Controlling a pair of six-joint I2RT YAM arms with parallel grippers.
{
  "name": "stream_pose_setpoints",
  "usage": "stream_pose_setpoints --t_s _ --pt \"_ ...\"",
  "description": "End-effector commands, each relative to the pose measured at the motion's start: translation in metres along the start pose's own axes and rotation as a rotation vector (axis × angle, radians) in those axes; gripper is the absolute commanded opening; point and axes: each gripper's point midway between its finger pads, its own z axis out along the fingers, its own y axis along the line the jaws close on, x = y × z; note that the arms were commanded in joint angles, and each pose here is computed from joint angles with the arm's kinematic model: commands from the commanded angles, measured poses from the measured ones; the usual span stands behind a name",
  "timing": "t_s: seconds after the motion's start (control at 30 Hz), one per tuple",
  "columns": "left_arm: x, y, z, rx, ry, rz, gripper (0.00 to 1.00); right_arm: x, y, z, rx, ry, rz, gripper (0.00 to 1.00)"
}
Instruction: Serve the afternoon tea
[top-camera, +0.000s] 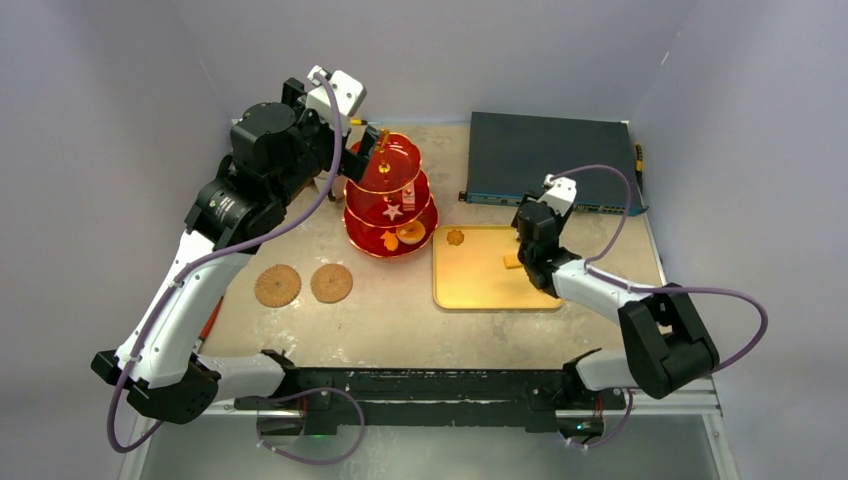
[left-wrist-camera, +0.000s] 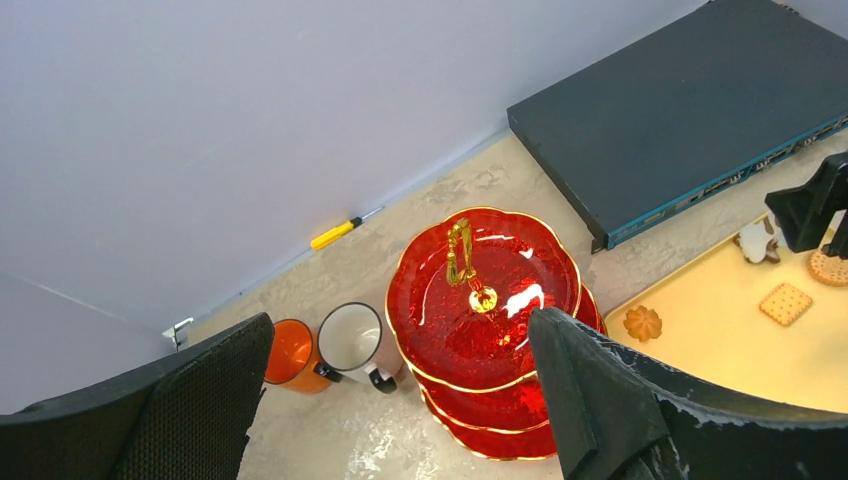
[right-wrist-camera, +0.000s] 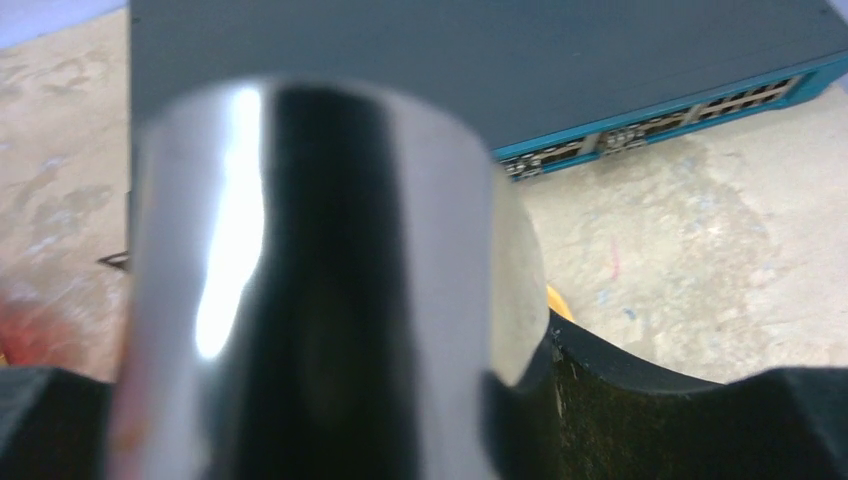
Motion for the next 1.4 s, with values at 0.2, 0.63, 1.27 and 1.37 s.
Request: stream_pose_setpoints --t_s 0.2,0.63,1.27,1.37 --pt "-0.019 0.008 -0.014 -0.012 -0.062 -0.009 0.99 0.005 0.053 -0.028 -0.128 0.009 0.042 0.58" --pt "-0.019 0.009 -0.018 -0.013 -0.062 -0.012 0.99 -0.036 0.069 -0.057 -0.206 -0.131 0.067 0.61" --pt "-0.023 0.010 -0.020 -0.015 -0.068 -0.011 0.99 0.002 0.075 -0.036 -0.170 -0.086 0.000 0.66" --pt "-0.023 0.010 -0.020 -0.015 -0.068 -0.013 0.99 0.007 0.075 -0.035 -0.170 -0.076 -0.008 0.66"
